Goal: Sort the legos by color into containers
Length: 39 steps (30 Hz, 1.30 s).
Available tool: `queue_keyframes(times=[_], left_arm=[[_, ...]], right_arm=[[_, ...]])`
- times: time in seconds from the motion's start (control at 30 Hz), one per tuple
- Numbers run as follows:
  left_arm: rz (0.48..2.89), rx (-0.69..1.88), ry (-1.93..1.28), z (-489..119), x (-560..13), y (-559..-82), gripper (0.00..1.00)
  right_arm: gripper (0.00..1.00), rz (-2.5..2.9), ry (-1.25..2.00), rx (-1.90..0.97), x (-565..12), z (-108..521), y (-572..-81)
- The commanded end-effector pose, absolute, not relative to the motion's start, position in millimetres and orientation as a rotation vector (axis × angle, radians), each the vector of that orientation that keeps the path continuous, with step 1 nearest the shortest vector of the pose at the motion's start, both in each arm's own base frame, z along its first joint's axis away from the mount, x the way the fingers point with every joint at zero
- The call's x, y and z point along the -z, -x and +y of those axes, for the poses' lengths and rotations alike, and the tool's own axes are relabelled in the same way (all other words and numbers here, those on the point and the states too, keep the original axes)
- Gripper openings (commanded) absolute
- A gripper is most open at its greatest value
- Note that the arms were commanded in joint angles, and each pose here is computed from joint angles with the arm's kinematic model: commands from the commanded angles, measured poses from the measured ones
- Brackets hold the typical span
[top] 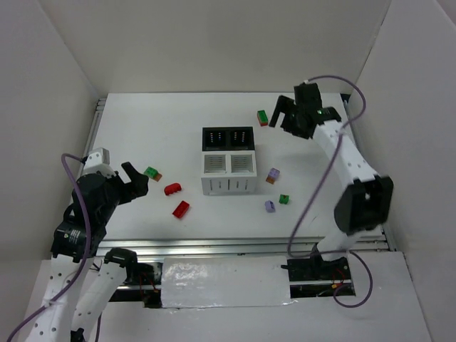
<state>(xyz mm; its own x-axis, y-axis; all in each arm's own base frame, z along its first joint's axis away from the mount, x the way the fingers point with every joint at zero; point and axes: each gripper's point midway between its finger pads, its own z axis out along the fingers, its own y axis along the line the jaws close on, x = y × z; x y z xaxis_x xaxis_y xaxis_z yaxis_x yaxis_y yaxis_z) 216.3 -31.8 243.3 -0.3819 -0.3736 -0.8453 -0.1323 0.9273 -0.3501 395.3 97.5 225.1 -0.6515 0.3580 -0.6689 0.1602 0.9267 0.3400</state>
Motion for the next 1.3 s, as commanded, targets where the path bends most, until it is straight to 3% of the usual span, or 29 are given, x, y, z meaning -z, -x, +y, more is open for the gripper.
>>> queue_keyframes(times=[0.0, 0.1, 0.37, 0.77, 1.27], left_arm=[[1.928, 0.310, 0.327, -40, -252, -222, 1.00], [1.927, 0.315, 0.321, -41, -253, -221, 0.99], [1.942, 0.349, 0.270, -51, -251, -222, 1.00], [1.940, 0.382, 0.235, -60, -253, -218, 1.00], [1.898, 0.430, 0.220, -70, -264, -199, 1.00]], right_arm=[[1.00, 2.299, -0.326, -0.276, -225, 96, -469], [1.00, 2.390, -0.227, -0.300, -203, 111, -516], [1.00, 2.365, -0.172, -0.416, -163, 123, -586], [0.97, 2.401, -0.205, -0.416, -98, 127, -619], [0.94, 2.353, -0.316, -0.475, -84, 135, -640]])
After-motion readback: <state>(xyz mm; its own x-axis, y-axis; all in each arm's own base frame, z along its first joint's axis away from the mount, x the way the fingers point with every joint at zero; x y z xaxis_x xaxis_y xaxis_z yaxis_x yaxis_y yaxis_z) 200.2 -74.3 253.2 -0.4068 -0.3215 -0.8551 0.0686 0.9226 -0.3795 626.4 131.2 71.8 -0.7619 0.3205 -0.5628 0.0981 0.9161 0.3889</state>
